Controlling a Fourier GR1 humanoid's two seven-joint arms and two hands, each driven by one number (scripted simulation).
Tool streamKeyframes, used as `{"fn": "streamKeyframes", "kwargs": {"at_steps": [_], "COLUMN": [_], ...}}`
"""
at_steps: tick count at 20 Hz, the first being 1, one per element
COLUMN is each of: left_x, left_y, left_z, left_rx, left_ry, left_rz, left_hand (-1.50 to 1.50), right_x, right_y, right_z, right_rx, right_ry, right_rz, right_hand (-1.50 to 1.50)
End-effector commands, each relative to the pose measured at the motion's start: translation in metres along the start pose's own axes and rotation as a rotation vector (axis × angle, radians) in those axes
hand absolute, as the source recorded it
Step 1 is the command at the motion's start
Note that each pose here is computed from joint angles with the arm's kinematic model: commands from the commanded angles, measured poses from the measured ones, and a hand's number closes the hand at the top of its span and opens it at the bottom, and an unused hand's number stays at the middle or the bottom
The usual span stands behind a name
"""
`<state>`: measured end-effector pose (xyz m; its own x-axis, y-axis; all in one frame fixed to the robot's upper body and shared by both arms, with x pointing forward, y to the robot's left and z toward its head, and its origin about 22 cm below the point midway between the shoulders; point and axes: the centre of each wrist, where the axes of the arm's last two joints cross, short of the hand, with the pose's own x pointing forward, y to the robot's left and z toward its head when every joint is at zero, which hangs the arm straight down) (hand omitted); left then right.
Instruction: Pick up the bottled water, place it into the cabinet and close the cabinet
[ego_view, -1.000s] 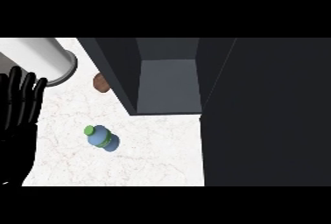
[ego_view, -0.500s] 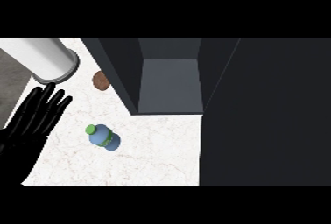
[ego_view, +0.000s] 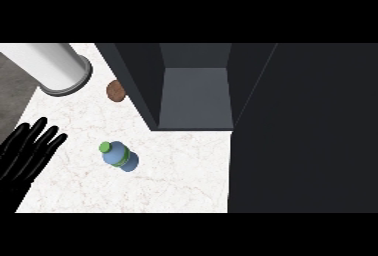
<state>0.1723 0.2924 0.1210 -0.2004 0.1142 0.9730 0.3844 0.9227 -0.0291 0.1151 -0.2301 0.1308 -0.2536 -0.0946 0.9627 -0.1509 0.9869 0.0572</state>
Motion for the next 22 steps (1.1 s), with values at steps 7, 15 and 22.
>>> {"fn": "streamKeyframes", "kwargs": {"at_steps": [7,15,22], "left_x": [-0.034,-0.070,-0.110], "left_y": [0.012,0.024,0.036], "left_z": [0.017,0.004,-0.010], "left_rx": [0.060,0.164,0.143], "left_ry": [0.039,0.079,0.138], "left_rz": [-0.043,-0.077,-0.068], "left_hand": [-1.50,-1.50,-1.50], "right_x": [0.034,0.032,0.031], "right_y": [0.006,0.017,0.009], "right_z": [0.033,0.049,0.055], "right_rx": [-0.008,-0.011,0.006], "right_ry": [-0.027,-0.002,-0.018], "right_rz": [0.009,-0.008,0.020], "right_hand": [-1.50,-1.50,-1.50]}}
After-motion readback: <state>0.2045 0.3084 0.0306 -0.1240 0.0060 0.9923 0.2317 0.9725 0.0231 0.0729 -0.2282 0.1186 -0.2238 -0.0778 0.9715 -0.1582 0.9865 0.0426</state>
